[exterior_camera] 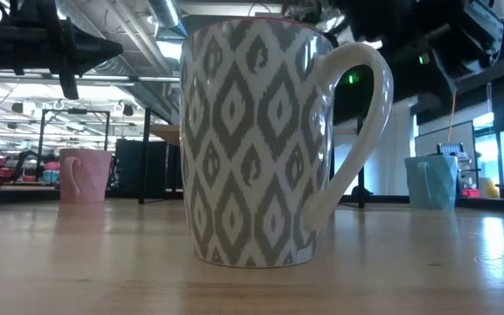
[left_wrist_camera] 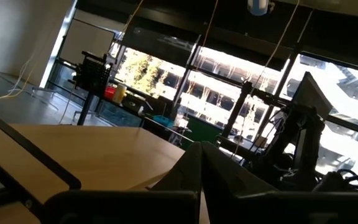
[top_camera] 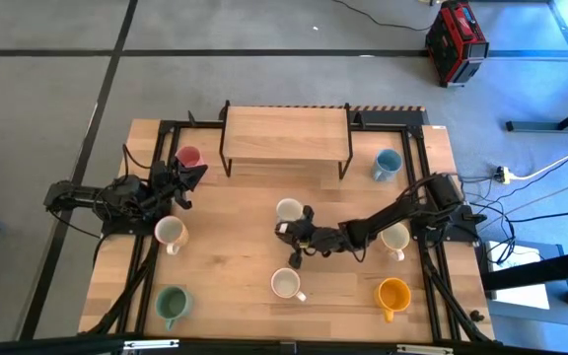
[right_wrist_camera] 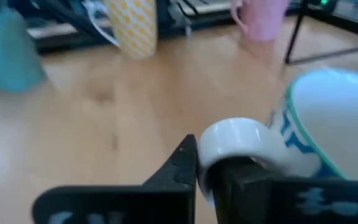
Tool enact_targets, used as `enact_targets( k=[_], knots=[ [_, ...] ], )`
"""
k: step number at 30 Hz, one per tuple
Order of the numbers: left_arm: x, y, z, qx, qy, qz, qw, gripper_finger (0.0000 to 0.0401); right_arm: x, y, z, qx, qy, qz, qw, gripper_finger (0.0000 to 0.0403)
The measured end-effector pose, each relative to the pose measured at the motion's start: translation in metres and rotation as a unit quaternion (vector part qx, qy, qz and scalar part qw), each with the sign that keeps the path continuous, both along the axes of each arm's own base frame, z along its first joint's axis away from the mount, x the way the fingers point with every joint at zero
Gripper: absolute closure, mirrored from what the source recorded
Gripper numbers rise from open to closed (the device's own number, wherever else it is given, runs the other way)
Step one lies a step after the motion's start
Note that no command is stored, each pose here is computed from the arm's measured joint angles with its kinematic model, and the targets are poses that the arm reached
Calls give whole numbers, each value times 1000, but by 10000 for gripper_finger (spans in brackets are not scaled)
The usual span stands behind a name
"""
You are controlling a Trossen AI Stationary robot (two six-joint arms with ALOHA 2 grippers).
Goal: Place coffee mugs
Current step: Put the blue patterned mug on the shelf
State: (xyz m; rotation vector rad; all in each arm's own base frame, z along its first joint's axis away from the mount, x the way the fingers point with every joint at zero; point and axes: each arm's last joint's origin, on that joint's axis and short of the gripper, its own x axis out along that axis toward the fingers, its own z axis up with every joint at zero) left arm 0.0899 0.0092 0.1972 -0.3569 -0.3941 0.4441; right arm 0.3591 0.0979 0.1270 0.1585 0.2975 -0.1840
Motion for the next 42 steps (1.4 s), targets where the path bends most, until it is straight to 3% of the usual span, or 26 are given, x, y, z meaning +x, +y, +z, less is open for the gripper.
enact_targets(
  k=[5,12,29,36,42],
  knots=[
    [0,0,0,0,0,1,1000,401,-5,1,16,12,12,27,999,399],
    [0,0,2,-1,-3,0,1000,401,-16,-7,60,17,-9,50,999,400],
    [0,0,0,-30,-10,-14,999,401,-73,-71,167,0,-70,81,994,401],
    [0,0,0,-31,-9,-11,999,401,-92,-108,187,-28,-88,79,993,402],
    [0,0,0,-31,-9,-8,999,401,-103,-143,186,-50,-65,99,992,402]
  ],
)
